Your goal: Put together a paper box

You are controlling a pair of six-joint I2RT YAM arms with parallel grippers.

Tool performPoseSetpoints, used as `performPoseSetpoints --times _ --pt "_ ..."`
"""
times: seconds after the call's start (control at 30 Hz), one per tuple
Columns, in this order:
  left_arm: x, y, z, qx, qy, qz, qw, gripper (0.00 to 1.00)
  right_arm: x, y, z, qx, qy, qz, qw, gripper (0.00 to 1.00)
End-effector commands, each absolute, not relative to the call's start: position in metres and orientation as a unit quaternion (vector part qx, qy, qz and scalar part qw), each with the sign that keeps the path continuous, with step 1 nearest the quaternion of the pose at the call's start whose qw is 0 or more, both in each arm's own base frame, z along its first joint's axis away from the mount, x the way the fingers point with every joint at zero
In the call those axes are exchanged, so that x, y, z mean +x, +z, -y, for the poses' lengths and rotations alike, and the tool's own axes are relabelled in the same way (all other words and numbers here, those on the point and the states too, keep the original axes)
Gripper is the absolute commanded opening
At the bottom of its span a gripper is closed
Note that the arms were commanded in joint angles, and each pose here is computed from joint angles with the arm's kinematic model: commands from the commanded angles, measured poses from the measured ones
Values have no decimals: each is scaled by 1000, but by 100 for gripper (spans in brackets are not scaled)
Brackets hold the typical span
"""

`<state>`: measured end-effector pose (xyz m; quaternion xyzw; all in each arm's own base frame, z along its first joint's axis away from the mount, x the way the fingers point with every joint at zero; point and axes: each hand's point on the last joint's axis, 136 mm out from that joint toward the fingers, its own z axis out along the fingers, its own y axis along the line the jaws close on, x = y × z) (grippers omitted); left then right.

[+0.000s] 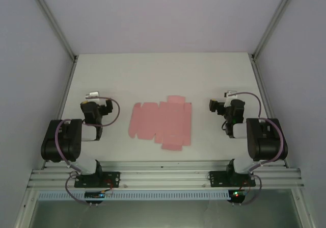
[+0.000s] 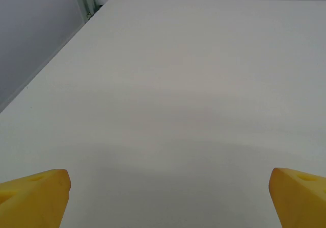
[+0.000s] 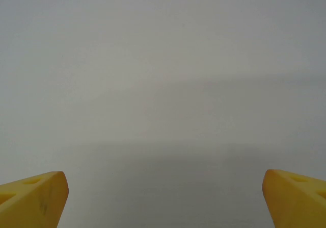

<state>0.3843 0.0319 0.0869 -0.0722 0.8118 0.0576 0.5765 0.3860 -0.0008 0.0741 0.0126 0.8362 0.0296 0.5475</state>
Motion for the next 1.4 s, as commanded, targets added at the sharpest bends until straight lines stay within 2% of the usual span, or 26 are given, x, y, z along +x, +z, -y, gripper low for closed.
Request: performPoseSetpoints --times 0.0,1.0,1.1,1.2,1.3,1.37 --pt "388 97 -34 -75 56 -802 590 99 392 83 3 14 21 -828 559 100" --pt "386 104 -37 -86 62 -796 596 100 389 85 1 15 27 -822 568 100" --pt "382 116 -36 -82 60 -789 606 100 386 101 6 16 3 -811 584 100" --pt "376 133 -41 -105 65 -801 585 100 382 122 2 4 -15 -812 584 100" --pt "366 148 -31 -115 24 -820 561 100 377 149 -11 -6 -32 -819 572 100" --pt "355 149 -21 -135 -19 -839 527 100 370 161 -26 -4 -16 -842 540 100"
